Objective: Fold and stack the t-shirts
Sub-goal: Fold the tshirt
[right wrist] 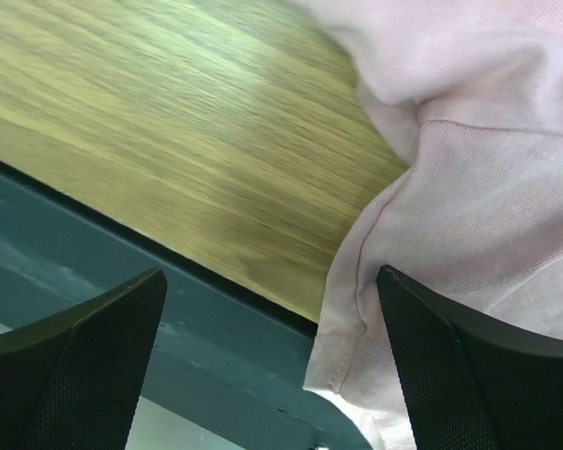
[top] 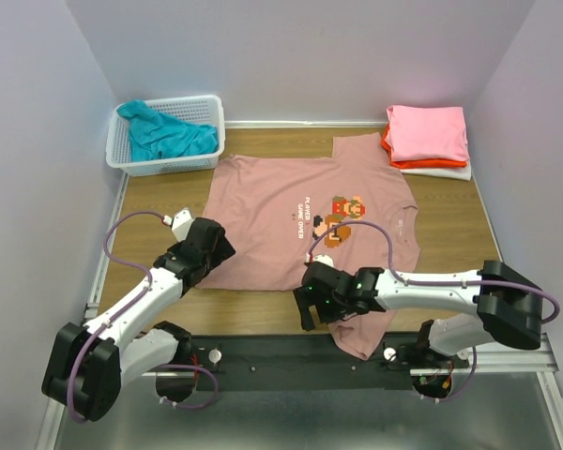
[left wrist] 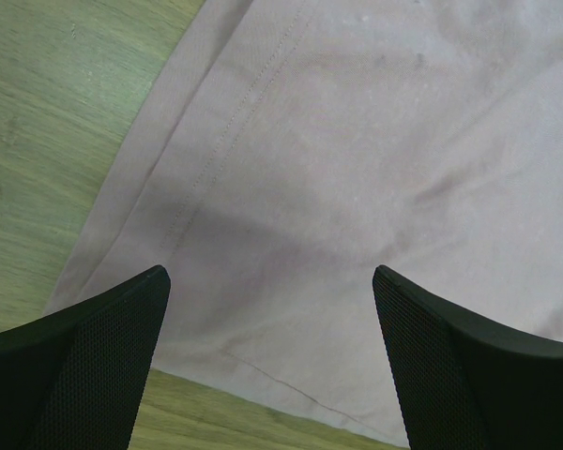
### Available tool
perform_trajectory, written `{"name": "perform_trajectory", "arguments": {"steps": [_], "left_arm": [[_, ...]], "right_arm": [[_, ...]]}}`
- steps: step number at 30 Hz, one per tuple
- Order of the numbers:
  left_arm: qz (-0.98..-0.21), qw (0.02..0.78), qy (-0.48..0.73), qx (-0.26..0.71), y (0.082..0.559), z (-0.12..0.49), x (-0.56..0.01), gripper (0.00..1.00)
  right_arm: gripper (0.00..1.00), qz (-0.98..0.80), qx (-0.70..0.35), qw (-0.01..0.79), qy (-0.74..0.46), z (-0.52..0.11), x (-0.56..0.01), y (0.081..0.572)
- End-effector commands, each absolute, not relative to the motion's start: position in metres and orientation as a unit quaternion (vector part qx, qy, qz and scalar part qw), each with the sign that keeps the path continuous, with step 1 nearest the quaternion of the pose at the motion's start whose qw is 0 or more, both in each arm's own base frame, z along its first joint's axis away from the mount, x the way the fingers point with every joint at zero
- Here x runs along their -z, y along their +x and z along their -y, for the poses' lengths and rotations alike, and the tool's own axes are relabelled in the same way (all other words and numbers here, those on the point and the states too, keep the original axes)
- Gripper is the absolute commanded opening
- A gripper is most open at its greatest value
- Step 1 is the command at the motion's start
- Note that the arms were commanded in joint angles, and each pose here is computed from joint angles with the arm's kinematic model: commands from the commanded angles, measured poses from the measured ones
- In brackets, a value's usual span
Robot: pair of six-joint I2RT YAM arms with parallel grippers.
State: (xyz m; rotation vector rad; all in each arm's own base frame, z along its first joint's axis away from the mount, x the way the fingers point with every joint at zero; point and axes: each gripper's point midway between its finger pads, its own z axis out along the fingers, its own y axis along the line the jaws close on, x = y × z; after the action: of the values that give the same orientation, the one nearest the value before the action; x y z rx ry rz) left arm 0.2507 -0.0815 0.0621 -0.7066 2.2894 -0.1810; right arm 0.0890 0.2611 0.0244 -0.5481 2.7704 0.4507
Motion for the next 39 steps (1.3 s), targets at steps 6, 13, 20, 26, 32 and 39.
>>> {"name": "perform_trajectory", "arguments": {"steps": [6, 13, 20, 26, 32, 39], "left_arm": [[-0.881, 0.379, -0.276, 0.062, 0.262, 0.079, -0.071, 0.97], [-0.884, 0.372, -0.278, 0.047, 0.259, 0.075, -0.066, 0.98], [-0.872, 0.346, -0.346, 0.017, 0.241, 0.055, -0.052, 0.98], [-0.873, 0.324, -0.363, 0.032, 0.234, 0.058, -0.037, 0.86], [-0.886, 0.287, -0.362, 0.032, 0.227, 0.064, -0.024, 0.79], [-0.875, 0.289, -0.386, 0.024, 0.231, 0.062, -0.047, 0.81]], "right_arm": [[1.0, -0.947, -0.201, 0.149, -0.204, -0.295, -0.037, 0.081], [1.0, -0.935, -0.244, 0.149, -0.209, -0.3, -0.063, 0.066], [1.0, -0.952, -0.199, 0.137, -0.187, -0.251, -0.065, 0.055], [1.0, -0.961, -0.173, 0.099, -0.193, -0.213, -0.057, 0.035], [1.0, -0.967, -0.157, 0.044, -0.196, -0.191, -0.044, 0.013], [1.0, -0.963, -0.143, 0.059, -0.22, -0.187, -0.041, 0.019]]}}
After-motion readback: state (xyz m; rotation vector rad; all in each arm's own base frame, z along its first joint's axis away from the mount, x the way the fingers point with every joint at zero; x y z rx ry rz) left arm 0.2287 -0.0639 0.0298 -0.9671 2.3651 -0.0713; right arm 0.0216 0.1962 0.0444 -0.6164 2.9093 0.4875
